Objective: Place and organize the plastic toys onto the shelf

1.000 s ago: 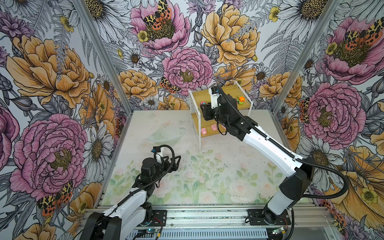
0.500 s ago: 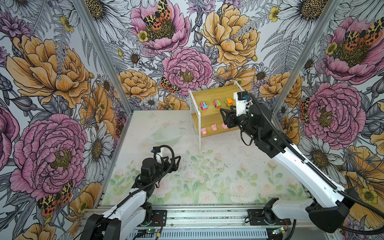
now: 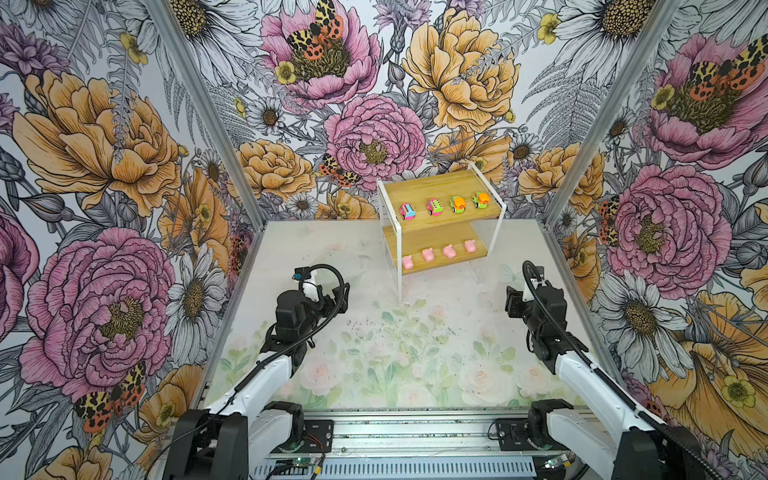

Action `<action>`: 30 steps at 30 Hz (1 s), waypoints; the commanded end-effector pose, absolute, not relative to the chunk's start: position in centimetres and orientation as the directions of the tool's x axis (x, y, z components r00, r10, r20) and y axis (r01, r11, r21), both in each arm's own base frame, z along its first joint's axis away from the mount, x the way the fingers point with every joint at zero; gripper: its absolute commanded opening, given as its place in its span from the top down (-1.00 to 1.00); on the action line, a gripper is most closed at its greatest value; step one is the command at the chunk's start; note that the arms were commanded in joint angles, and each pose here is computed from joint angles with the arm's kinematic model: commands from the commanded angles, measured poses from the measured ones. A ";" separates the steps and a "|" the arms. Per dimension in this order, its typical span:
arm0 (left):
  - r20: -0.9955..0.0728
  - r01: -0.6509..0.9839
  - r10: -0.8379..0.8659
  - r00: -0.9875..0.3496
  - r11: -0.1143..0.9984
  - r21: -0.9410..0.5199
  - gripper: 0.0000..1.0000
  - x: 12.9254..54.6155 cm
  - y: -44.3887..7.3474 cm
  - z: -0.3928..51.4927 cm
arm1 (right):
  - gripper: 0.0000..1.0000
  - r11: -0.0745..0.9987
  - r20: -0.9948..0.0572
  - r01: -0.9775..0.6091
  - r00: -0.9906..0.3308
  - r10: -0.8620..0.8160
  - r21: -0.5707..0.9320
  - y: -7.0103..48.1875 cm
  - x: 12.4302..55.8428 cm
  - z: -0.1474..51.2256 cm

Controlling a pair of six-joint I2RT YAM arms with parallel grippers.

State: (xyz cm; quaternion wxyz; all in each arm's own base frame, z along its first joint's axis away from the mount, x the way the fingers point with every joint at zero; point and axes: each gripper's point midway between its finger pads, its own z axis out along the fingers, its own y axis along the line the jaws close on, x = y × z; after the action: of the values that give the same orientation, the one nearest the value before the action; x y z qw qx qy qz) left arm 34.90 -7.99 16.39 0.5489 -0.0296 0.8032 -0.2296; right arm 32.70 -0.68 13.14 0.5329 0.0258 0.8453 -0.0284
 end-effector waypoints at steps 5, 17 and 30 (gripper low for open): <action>-0.914 0.219 -0.258 -0.312 0.917 -0.333 -0.97 38.5 -6.8 18.7 | -0.29 0.992 -0.978 0.126 -0.206 0.016 -0.011 -2.3 34.7 15.1; -0.967 0.078 -0.195 -0.163 0.975 -0.209 -0.98 39.9 -0.9 19.2 | -0.30 0.997 -0.979 0.077 -0.204 0.028 0.012 -2.4 39.4 11.8; -0.949 -0.029 -0.170 -0.266 0.985 -0.168 -0.98 40.5 2.7 15.8 | -0.24 0.994 -0.961 0.102 -0.277 -0.013 -0.043 -1.9 40.1 11.2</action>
State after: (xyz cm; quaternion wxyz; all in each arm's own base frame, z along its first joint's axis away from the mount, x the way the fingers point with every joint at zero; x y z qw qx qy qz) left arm 40.24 1.85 16.82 0.6116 -0.0600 0.7850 -0.0790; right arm 39.69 -1.78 10.76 0.5979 0.0309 0.8002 -0.0350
